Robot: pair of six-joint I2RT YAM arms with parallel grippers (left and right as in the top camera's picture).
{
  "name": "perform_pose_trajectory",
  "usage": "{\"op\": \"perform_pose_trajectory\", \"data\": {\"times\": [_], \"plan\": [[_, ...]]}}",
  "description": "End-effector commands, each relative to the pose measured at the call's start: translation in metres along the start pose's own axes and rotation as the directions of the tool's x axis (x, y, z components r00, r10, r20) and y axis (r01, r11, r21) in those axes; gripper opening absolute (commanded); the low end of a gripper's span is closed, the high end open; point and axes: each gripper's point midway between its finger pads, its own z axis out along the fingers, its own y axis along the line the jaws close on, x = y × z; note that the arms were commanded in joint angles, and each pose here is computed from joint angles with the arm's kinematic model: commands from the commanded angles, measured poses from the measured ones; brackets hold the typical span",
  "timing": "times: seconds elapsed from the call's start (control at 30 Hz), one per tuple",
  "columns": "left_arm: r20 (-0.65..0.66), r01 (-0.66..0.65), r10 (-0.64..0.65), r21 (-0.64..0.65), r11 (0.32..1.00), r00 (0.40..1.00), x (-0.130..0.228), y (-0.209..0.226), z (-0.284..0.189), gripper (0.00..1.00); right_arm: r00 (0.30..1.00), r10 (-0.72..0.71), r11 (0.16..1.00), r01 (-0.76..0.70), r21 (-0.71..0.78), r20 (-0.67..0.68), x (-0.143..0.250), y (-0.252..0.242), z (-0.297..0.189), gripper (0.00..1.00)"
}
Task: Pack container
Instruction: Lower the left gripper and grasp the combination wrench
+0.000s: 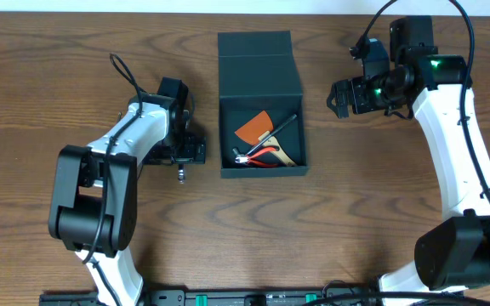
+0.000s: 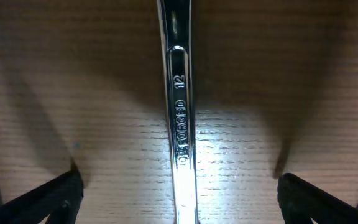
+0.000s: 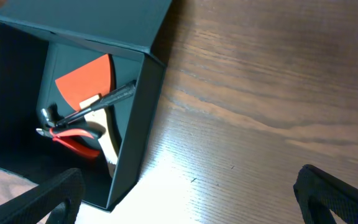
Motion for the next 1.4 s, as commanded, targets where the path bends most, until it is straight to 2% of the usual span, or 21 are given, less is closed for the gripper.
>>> {"op": "perform_pose_trajectory", "data": {"times": [0.0, 0.1, 0.2, 0.43, 0.5, 0.6, 0.67, 0.87, 1.17, 1.37], "plan": [[-0.026, -0.004, 0.004, -0.008, 1.0, 1.0, 0.003, 0.003, 0.01, 0.99, 1.0, 0.019, 1.0, -0.019, -0.002, -0.007, 0.001, -0.003, 0.003, 0.99], [-0.028, -0.004, 0.004, -0.009, 1.0, 1.0, 0.003, 0.003, 0.01, 0.99, 1.0, 0.019, 1.0, -0.019, -0.002, -0.01, 0.001, -0.003, 0.003, 0.99], [-0.037, -0.004, 0.003, -0.01, 1.0, 0.999, 0.006, 0.004, 0.012, 0.88, 1.0, 0.013, 1.0, -0.013, 0.0, -0.013, 0.002, -0.003, 0.003, 0.99], [-0.067, 0.009, -0.01, -0.017, 1.0, 0.998, 0.016, 0.006, 0.015, 0.79, 0.999, 0.017, 1.0, -0.016, 0.021, -0.03, 0.006, -0.007, 0.003, 0.99], [-0.071, 0.01, -0.011, -0.018, 1.0, 0.997, 0.017, 0.006, 0.016, 0.71, 0.999, 0.017, 1.0, -0.016, 0.021, -0.03, 0.006, -0.007, 0.003, 0.99], [-0.074, 0.009, -0.011, -0.019, 1.0, 0.997, 0.018, 0.006, 0.016, 0.69, 0.999, 0.017, 1.0, -0.016, 0.021, -0.031, 0.006, -0.007, 0.003, 0.99], [-0.075, 0.009, -0.011, -0.019, 1.0, 0.997, 0.018, 0.006, 0.016, 0.6, 0.999, 0.017, 1.0, -0.016, 0.021, -0.032, 0.007, -0.007, 0.003, 0.99], [-0.077, 0.014, -0.019, -0.073, 0.997, 0.997, 0.02, 0.016, 0.015, 0.47, 0.999, 0.017, 1.0, -0.017, 0.021, -0.031, 0.007, -0.007, 0.003, 0.99], [-0.09, 0.013, -0.02, -0.08, 0.997, 0.996, 0.023, 0.017, 0.015, 0.06, 0.999, 0.033, 0.999, -0.032, 0.027, -0.028, 0.007, -0.013, 0.001, 0.99], [-0.086, 0.013, -0.019, -0.078, 0.997, 0.996, 0.023, 0.016, 0.013, 0.06, 0.999, 0.033, 0.999, -0.032, 0.027, -0.028, 0.007, -0.013, 0.001, 0.99]]}}
